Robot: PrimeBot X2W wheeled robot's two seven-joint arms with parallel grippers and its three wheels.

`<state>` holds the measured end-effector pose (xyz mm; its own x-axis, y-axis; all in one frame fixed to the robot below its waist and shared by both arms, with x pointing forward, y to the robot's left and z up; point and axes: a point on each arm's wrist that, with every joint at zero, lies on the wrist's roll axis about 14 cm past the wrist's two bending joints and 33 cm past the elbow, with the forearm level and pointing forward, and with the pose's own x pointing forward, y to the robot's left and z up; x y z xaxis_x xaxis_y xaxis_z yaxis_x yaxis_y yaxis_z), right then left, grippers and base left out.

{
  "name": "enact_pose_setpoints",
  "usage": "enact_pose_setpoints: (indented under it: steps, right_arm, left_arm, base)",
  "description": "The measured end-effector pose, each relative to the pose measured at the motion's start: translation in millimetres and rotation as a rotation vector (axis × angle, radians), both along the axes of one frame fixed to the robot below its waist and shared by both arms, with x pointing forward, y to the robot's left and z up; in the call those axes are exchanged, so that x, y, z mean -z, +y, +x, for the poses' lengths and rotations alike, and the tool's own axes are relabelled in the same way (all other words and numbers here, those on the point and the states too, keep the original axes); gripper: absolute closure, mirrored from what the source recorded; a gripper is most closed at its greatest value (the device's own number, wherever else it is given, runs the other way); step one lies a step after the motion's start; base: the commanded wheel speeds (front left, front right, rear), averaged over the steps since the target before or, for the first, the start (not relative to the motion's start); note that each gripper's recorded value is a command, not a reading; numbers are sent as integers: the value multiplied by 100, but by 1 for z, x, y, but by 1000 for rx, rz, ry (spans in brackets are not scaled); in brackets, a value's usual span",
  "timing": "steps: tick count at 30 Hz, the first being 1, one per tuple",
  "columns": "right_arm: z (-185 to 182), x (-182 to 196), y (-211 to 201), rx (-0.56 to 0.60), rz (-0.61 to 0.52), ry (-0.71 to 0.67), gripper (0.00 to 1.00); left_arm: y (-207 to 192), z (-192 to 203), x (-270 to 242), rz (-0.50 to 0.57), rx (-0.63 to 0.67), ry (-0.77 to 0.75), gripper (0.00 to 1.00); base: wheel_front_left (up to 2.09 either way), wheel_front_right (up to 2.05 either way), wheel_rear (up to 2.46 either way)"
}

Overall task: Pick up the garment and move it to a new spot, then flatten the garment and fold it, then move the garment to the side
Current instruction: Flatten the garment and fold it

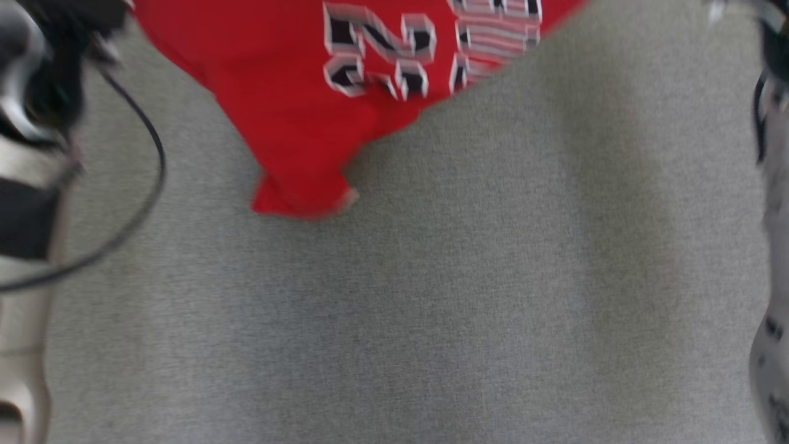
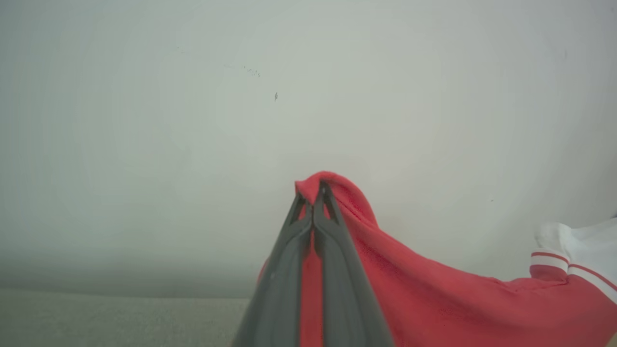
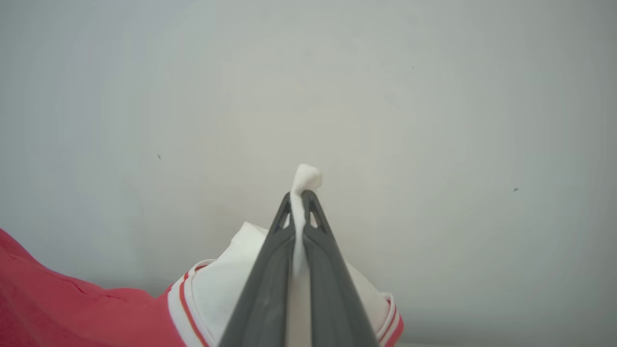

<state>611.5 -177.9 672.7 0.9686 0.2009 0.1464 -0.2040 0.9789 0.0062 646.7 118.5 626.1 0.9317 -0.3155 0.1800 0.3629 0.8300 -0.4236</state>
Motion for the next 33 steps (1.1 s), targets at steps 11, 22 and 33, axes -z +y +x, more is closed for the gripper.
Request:
enact_pose_setpoints:
  steps: [11,22,33]
  right_arm:
    - [64,-67,-32,113,110,-418,100]
    - [58,-117,-63,233,218,-669,100]
    - [46,-131,-38,186,198,-816,100]
  left_arm:
    - [14,77,-53,-127,-104,-210,100]
    - [37,88,-91,-322,-227,-439,100]
    - [41,93,-55,-258,-226,-416,100]
  base:
    - [0,0,0]
    - [0,0,0]
    - [0,0,0]
